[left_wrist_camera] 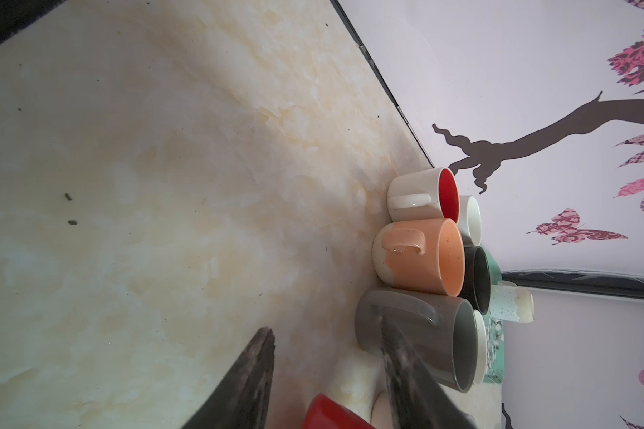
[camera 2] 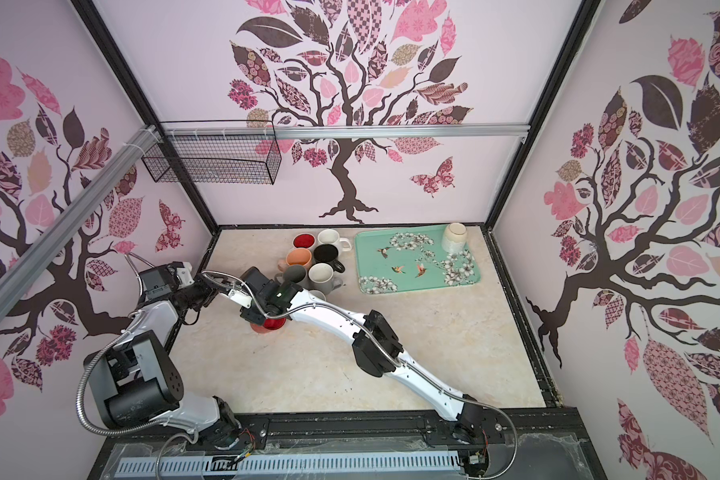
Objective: Turn the mug right side up
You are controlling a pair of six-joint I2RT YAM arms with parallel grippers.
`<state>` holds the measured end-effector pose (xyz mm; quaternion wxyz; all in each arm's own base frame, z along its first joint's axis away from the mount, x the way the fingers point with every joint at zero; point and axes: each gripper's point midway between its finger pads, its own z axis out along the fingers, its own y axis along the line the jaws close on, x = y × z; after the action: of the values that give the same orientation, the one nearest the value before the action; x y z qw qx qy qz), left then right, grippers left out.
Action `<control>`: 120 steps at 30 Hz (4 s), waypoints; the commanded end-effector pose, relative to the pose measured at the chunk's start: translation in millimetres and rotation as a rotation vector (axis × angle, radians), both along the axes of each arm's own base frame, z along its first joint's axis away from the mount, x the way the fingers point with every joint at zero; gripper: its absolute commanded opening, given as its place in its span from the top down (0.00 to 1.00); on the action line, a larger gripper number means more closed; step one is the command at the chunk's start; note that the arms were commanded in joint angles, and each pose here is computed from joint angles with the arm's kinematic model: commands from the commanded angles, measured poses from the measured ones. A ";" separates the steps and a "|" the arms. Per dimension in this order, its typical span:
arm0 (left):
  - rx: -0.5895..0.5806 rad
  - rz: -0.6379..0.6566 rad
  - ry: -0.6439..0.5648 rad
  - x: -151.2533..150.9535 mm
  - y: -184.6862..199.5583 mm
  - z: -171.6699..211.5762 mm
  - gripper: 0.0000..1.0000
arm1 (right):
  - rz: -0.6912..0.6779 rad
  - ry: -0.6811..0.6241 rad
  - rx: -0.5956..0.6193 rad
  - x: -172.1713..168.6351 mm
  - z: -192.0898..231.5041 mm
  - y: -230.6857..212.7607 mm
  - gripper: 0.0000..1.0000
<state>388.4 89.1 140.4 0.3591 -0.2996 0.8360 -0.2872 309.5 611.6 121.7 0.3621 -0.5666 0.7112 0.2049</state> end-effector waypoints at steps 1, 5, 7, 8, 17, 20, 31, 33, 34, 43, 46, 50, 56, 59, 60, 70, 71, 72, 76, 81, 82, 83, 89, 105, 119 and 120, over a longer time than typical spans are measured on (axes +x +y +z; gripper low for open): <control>0.018 -0.009 -0.013 9.3 7.4 6.5 0.51 | 0.040 0.114 -0.170 -16.8 -86.5 -17.4 0.68; 0.018 -0.010 0.011 7.7 7.6 0.0 0.51 | 0.044 0.127 -0.162 -19.2 -84.5 -16.8 0.63; 0.020 -0.009 0.016 7.4 8.1 -1.5 0.51 | 0.052 0.127 -0.154 -20.4 -83.9 -15.8 0.62; 0.019 -0.009 0.018 7.4 7.9 -2.2 0.51 | 0.057 0.125 -0.151 -20.5 -85.0 -15.1 0.64; 0.006 0.011 0.079 3.1 10.1 -18.3 0.52 | 0.078 0.179 -0.089 -25.2 -79.5 -9.4 0.70; 0.006 0.043 0.087 8.0 16.4 -23.8 0.52 | 0.079 0.193 -0.100 -23.0 -91.5 -12.2 0.71; -0.133 -0.026 0.233 -0.3 -4.5 -70.8 0.70 | 0.092 0.230 -0.088 -16.3 -114.9 -12.6 0.63; -0.159 -0.020 0.257 -5.9 -8.0 -76.1 0.75 | 0.100 0.235 -0.075 -17.5 -116.7 -9.6 0.64; -0.169 -0.012 0.268 -9.5 -9.0 -77.9 0.78 | 0.103 0.239 -0.070 -17.5 -117.5 -8.8 0.64; -0.383 0.005 0.322 -51.4 -49.4 -102.4 0.97 | 0.116 0.275 -0.060 -24.4 -124.8 -9.0 0.65; -0.433 0.009 0.320 -58.0 -58.1 -103.3 1.00 | 0.119 0.279 -0.056 -26.0 -126.6 -9.8 0.62; -0.424 0.009 0.330 -68.4 -60.8 -98.8 1.00 | 0.125 0.300 -0.040 -29.4 -130.5 -8.0 0.61; -0.313 0.187 0.295 -81.5 -28.7 -79.6 1.00 | 0.127 0.323 -0.018 -31.5 -140.8 -4.6 0.59; -0.314 0.232 0.253 -82.3 -26.1 -70.9 1.00 | 0.127 0.328 -0.002 -31.3 -141.7 -0.9 0.56; -0.341 0.224 0.243 -81.7 -30.1 -71.2 1.00 | 0.128 0.330 0.004 -31.5 -142.1 0.5 0.55; -0.466 0.196 0.284 -90.8 -51.8 -99.4 1.00 | 0.108 0.347 0.069 -27.1 -127.3 11.0 0.47; -0.470 0.193 0.286 -91.0 -52.5 -99.7 1.00 | 0.106 0.346 0.078 -25.9 -123.4 11.9 0.46; -0.470 0.189 0.285 -91.0 -52.9 -99.4 1.00 | 0.103 0.346 0.085 -25.0 -119.6 12.6 0.46; -0.465 0.179 0.299 -95.6 -55.6 -100.8 1.00 | 0.093 0.343 0.123 -22.3 -92.8 16.8 0.43; -0.473 0.174 0.301 -100.7 -59.8 -100.7 1.00 | 0.085 0.322 0.165 -19.2 -55.3 18.5 0.41; -0.473 0.170 0.300 -102.0 -61.0 -99.6 1.00 | 0.083 0.315 0.169 -18.8 -47.6 17.9 0.41; -0.473 0.167 0.299 -104.3 -62.5 -98.7 1.00 | 0.080 0.308 0.171 -18.7 -40.8 16.9 0.41; -0.434 0.159 0.291 -116.8 -67.7 -86.6 0.91 | 0.048 0.295 0.207 -13.5 4.2 4.4 0.41; -0.229 0.073 0.462 -159.6 -111.3 -68.8 1.00 | -0.086 0.235 0.352 -3.9 155.7 -74.4 0.40; -0.163 -0.007 0.497 -177.9 -168.4 -67.5 0.99 | -0.274 0.236 0.389 -12.7 163.7 -189.3 0.38; -0.165 0.005 0.480 -176.0 -173.0 -66.5 0.98 | -0.291 0.233 0.386 -12.6 162.5 -197.6 0.38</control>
<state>205.4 -78.4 73.0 0.0980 -0.3540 0.8896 -0.2713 296.5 433.8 239.1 0.3568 -0.3748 0.7865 0.3370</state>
